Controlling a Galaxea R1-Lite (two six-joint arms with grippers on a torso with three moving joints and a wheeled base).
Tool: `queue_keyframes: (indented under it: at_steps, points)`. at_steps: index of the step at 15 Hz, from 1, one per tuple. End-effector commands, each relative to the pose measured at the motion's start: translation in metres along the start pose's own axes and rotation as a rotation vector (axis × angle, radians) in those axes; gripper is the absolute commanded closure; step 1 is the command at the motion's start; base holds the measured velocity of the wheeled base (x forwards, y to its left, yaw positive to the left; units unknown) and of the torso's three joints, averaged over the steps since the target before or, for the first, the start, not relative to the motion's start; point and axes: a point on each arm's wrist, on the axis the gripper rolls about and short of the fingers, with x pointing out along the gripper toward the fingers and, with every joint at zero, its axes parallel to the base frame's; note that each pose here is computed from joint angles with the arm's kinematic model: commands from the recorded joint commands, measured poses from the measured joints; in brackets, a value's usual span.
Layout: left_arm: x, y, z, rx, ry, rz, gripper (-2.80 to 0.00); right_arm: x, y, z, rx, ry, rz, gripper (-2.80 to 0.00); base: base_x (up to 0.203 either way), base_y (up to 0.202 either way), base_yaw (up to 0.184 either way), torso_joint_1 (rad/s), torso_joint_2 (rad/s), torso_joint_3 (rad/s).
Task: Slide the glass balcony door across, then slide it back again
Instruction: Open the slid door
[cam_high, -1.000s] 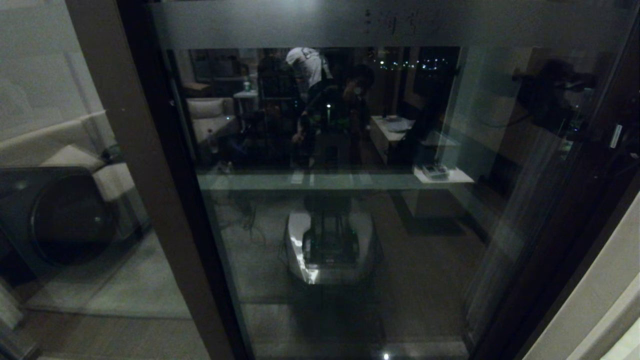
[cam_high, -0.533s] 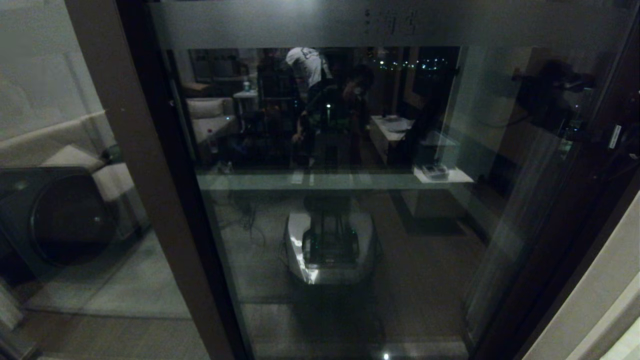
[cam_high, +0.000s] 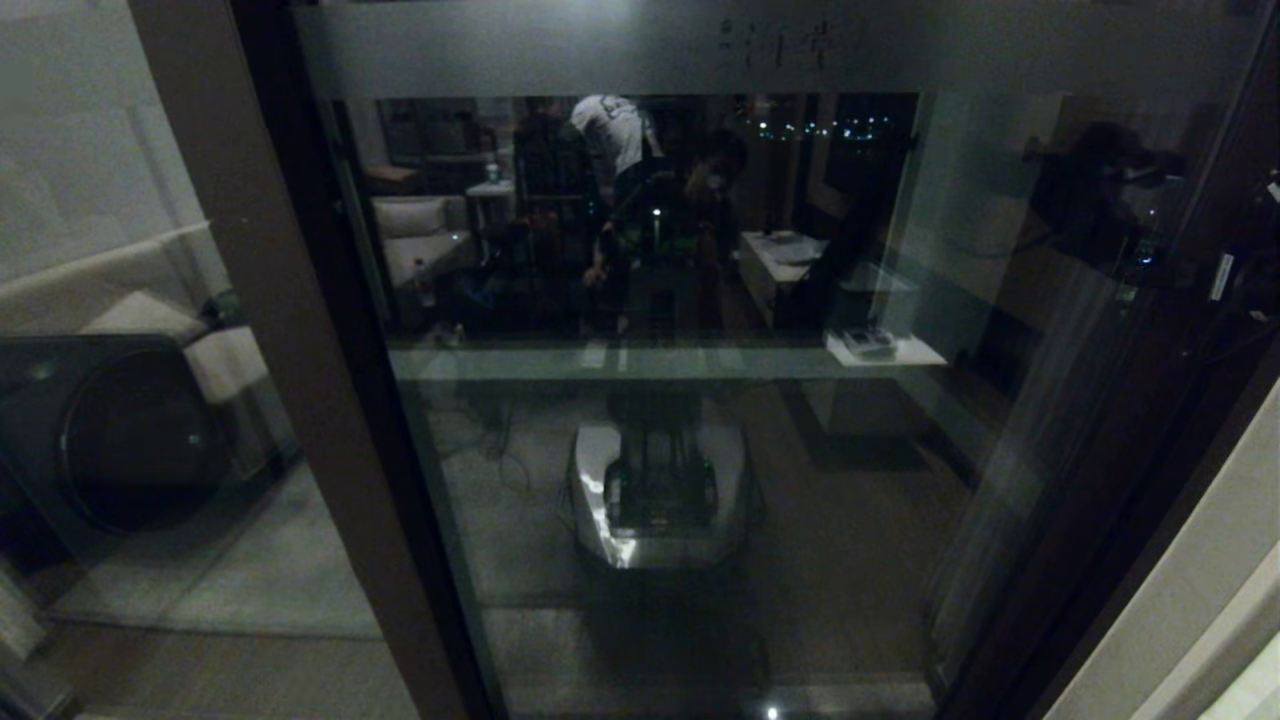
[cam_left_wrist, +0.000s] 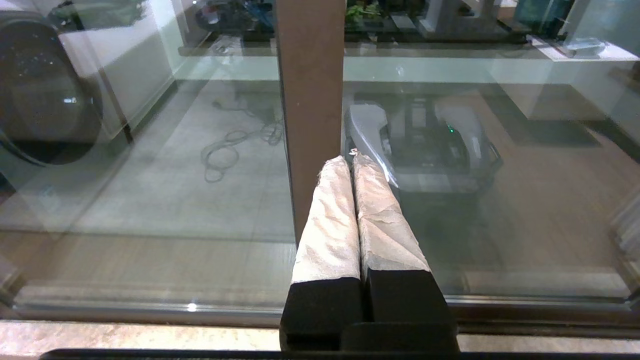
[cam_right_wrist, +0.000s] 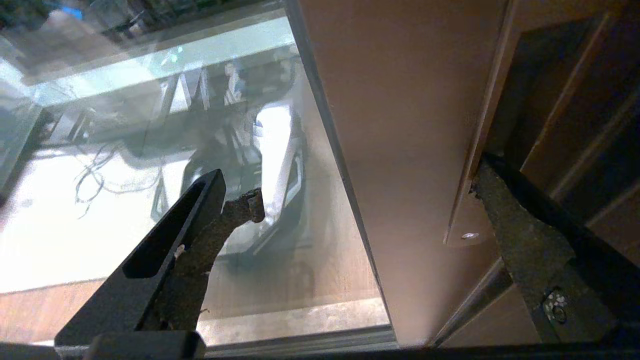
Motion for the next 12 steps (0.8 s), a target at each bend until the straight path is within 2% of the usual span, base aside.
queue_keyframes:
  at_steps: [1, 12]
  points:
    - [0.0000, 0.0000, 0.0000, 0.000, -0.001, 0.000, 0.00, 0.0020, -0.0003, -0.0015, 0.002, 0.004, 0.004, -2.80, 0.000, 0.000, 0.000, 0.000, 0.00, 0.000]
    - [0.0000, 0.0000, 0.0000, 0.000, -0.001, 0.000, 0.00, -0.0034, 0.0092, -0.0029, -0.012, -0.008, 0.019, -2.80, 0.000, 0.000, 0.000, 0.000, 0.00, 0.000]
